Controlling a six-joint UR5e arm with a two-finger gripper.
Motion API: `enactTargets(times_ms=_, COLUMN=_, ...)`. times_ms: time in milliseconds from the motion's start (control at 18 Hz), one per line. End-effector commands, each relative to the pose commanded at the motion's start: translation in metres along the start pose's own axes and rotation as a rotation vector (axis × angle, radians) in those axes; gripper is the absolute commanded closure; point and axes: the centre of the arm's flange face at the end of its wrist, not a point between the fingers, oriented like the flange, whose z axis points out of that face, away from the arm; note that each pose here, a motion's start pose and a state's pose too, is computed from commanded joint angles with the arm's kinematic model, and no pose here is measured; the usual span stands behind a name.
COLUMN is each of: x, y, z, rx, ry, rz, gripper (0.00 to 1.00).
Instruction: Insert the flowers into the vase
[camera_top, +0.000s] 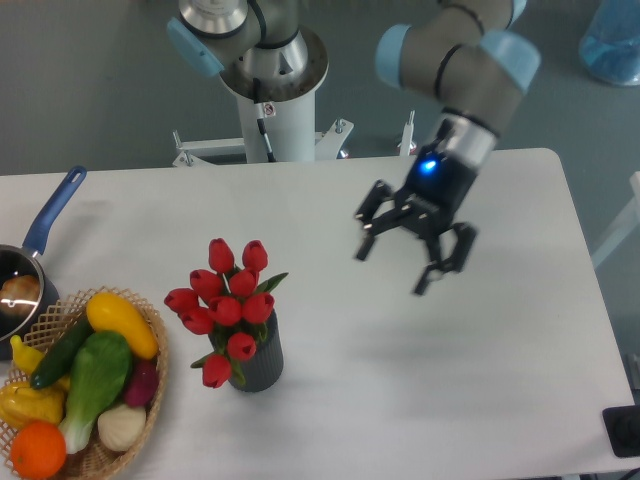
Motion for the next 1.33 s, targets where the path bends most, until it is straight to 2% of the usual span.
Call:
enactTargets(times_ms=167, x=-0.022, y=0.024, z=-0.042, rx=-0.215, ry=-0.085, rz=-0.007, gripper=0.00)
enactTargets(times_ms=333, x=-0.042, y=0.018, z=-0.072, rx=-0.373, ry=-0.126, rz=0.007, gripper=0.00)
enactTargets(times_ms=556, x=-0.041, y=0.009, z=-0.104, rx=-0.527, ry=-0.172, rz=0.025, gripper=0.00)
enactTargets(times_ms=722, x=-0.033, y=0.018, z=-0.138, rx=-0.658, ry=-0.162, rz=0.012, gripper=0.00)
enactTargets(times_ms=889, x=-0.025, y=0.041, z=-0.175, rx=-0.753, ry=-0.090, rz=0.075, gripper=0.00)
enactTargets(times_ms=1056, x=-0.023, y=0.050, z=-0.198, rx=-0.776, ry=-0.047, rz=0.120, gripper=0.00)
enactTargets(times_ms=1333, x=-0.023, y=0.050, z=-0.207, rx=-0.780, ry=-0.048, rz=0.117, gripper=0.00)
